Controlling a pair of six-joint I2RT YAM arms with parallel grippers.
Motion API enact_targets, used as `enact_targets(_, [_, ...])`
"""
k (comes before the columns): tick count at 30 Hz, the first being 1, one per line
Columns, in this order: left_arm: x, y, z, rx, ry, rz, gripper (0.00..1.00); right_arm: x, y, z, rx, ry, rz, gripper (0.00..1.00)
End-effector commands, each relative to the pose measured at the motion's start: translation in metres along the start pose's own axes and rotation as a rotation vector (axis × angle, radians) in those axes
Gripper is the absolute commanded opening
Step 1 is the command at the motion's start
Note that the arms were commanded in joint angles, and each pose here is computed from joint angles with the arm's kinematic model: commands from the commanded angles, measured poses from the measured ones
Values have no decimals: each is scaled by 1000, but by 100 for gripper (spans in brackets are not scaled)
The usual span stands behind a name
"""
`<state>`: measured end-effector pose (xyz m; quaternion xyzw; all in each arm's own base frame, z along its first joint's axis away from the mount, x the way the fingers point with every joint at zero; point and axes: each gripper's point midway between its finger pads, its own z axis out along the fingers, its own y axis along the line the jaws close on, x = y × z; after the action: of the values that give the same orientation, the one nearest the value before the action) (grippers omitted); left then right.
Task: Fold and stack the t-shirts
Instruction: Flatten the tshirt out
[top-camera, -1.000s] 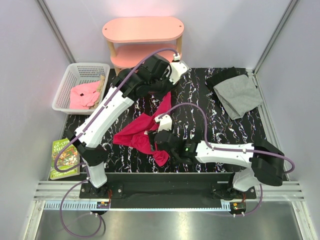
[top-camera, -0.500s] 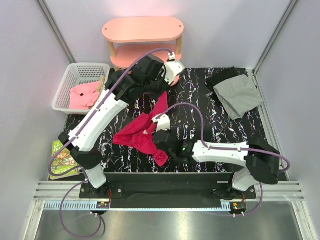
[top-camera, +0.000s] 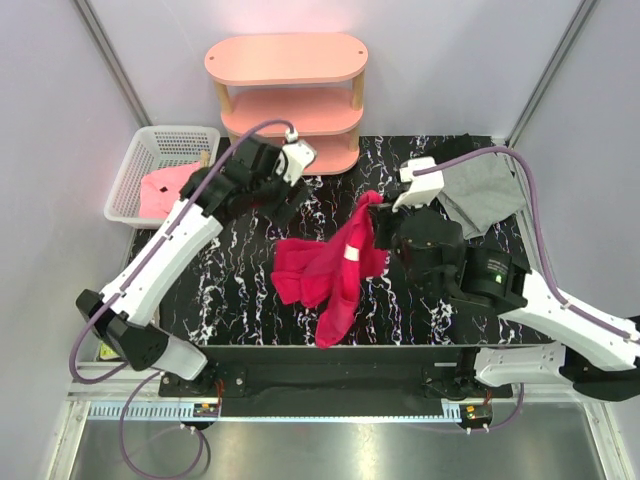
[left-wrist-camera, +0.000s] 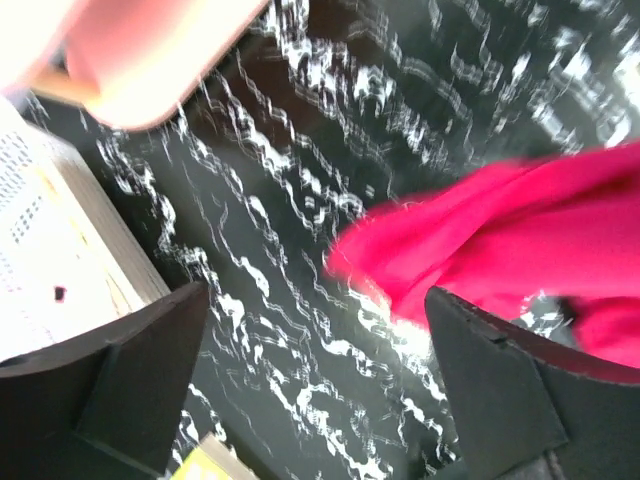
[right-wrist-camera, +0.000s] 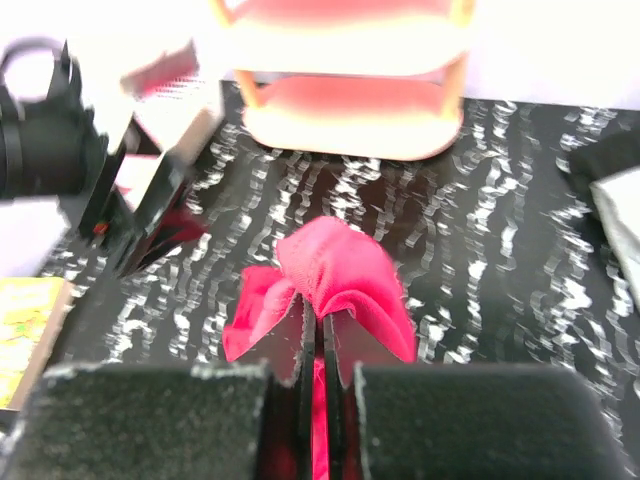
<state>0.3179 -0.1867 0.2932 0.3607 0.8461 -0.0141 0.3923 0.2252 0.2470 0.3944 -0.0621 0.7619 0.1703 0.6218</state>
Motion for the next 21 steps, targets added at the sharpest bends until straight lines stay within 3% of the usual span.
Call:
enact_targets(1, [30, -12, 23, 13, 28, 48, 88, 35, -27, -4, 101, 120, -128, 0])
enact_targets(4, [60, -15, 46, 10, 91, 74, 82, 38, -36, -10, 118, 132, -110, 1])
enact_targets(10, [107, -34, 97, 61, 254, 104, 79, 31, -46, -22, 121, 130, -85, 2])
enact_targets(16, [107, -44, 131, 94, 286, 95, 83, 23, -55, -26, 151, 118, -92, 2])
enact_targets(21, [81, -39, 162, 89, 251, 43, 84, 21, -59, -33, 153, 125, -61, 1])
